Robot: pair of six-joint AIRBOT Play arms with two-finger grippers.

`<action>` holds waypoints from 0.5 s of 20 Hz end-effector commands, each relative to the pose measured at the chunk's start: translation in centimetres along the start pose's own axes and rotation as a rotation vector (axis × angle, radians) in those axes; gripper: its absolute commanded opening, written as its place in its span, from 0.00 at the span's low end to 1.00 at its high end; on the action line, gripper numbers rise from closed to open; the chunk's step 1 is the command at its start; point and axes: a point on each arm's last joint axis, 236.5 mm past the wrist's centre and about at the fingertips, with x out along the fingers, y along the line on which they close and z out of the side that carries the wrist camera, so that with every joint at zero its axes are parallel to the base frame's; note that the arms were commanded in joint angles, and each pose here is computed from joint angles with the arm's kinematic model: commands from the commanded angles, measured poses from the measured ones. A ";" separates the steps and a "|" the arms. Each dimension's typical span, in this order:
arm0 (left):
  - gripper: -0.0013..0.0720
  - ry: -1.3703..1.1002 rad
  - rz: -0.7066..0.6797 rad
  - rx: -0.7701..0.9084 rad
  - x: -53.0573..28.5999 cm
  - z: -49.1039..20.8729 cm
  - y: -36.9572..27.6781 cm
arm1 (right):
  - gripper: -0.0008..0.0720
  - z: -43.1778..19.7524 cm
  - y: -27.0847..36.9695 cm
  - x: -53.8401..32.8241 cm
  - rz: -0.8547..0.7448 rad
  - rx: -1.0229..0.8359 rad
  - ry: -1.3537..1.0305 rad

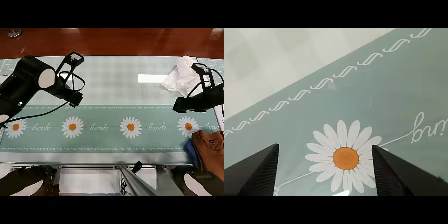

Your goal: Fold the shirts.

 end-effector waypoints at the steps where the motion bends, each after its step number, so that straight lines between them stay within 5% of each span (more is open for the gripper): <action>1: 0.96 -0.007 -0.003 -0.001 0.0 0.2 -0.1 | 0.84 0.3 0.3 0.0 0.012 0.018 -0.012; 10: 0.96 -0.190 -0.016 0.039 0.7 5.0 -0.5 | 0.84 7.7 -0.2 -1.3 -0.008 0.019 -0.332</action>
